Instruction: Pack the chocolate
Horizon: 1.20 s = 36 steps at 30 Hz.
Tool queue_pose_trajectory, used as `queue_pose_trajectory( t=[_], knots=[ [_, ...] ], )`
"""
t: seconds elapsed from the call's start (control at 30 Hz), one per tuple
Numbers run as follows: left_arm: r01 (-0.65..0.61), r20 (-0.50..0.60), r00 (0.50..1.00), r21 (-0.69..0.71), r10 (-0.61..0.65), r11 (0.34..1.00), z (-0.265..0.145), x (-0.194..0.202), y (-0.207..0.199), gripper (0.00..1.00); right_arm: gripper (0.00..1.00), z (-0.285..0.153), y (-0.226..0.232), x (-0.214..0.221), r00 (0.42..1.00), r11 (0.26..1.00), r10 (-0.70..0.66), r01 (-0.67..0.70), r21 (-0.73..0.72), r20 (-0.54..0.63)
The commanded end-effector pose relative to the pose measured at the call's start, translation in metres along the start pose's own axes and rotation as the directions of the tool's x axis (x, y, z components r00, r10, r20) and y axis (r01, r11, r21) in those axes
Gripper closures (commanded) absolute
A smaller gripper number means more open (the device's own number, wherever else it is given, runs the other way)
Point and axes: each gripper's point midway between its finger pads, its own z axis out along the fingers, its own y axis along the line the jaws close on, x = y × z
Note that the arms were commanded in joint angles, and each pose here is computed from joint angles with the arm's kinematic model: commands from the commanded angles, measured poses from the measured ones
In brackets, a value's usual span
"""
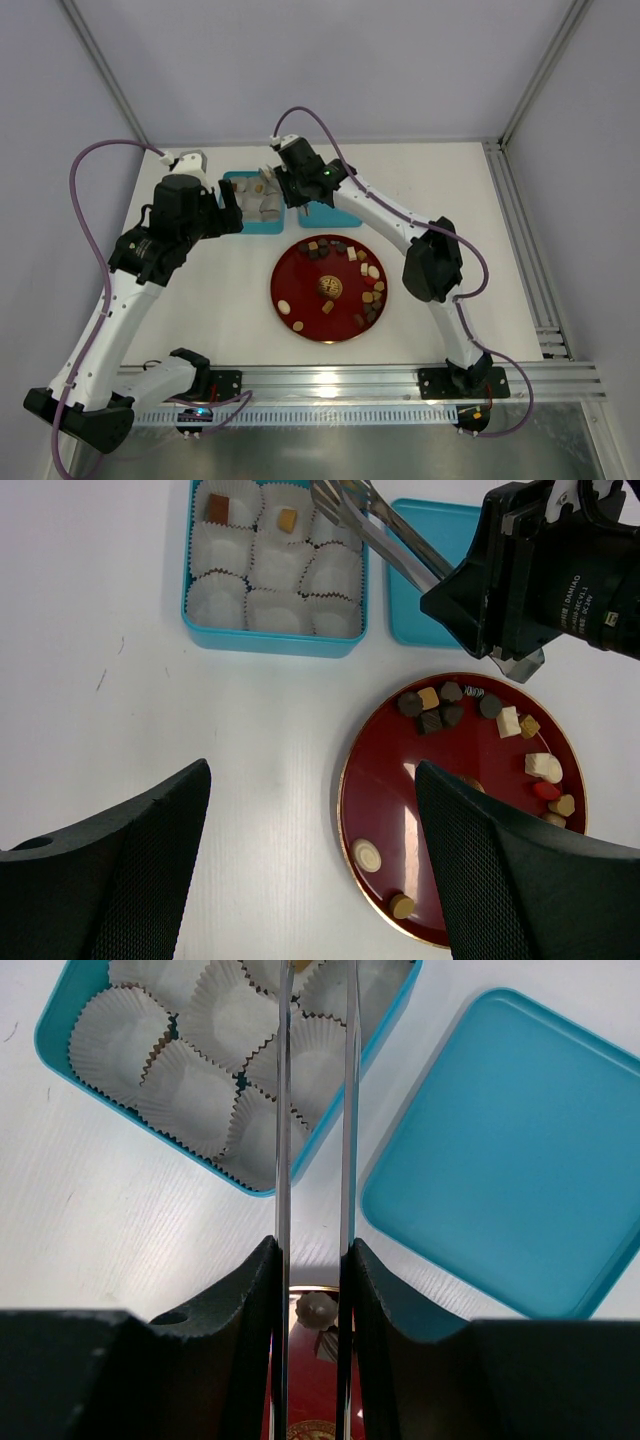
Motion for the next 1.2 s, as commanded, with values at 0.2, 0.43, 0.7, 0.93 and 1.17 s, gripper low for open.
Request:
queue_pose_trajectory(
  t=[0.2, 0.43, 0.7, 0.93, 1.17],
  knots=[
    [-0.005, 0.046, 0.999, 0.014, 0.004, 1.0, -0.008, -0.013, -0.001, 0.19, 0.68, 0.003, -0.004, -0.021, 0.998, 1.0, -0.001, -0.001, 0.031, 0.069],
    [-0.005, 0.047, 0.999, 0.015, 0.004, 1.0, -0.009, -0.013, -0.001, 0.19, 0.68, 0.008, -0.007, -0.017, 0.998, 0.999, -0.005, 0.002, 0.043, 0.057],
    [-0.004, 0.047, 0.999, 0.016, 0.003, 1.0, -0.009, -0.013, -0.002, 0.19, 0.64, 0.008, -0.008, -0.015, 0.999, 0.999, -0.011, 0.009, 0.053, 0.053],
    [-0.002, 0.046, 0.999, 0.013, 0.001, 1.0, -0.01, -0.013, -0.001, 0.19, 0.64, 0.008, -0.008, -0.013, 0.999, 0.999, -0.008, 0.006, 0.049, 0.047],
    [-0.001, 0.05, 0.999, 0.011, 0.0, 1.0, -0.01, -0.014, -0.001, 0.19, 0.63, 0.008, -0.007, -0.014, 0.999, 0.999, -0.008, 0.006, 0.045, 0.048]
  ],
)
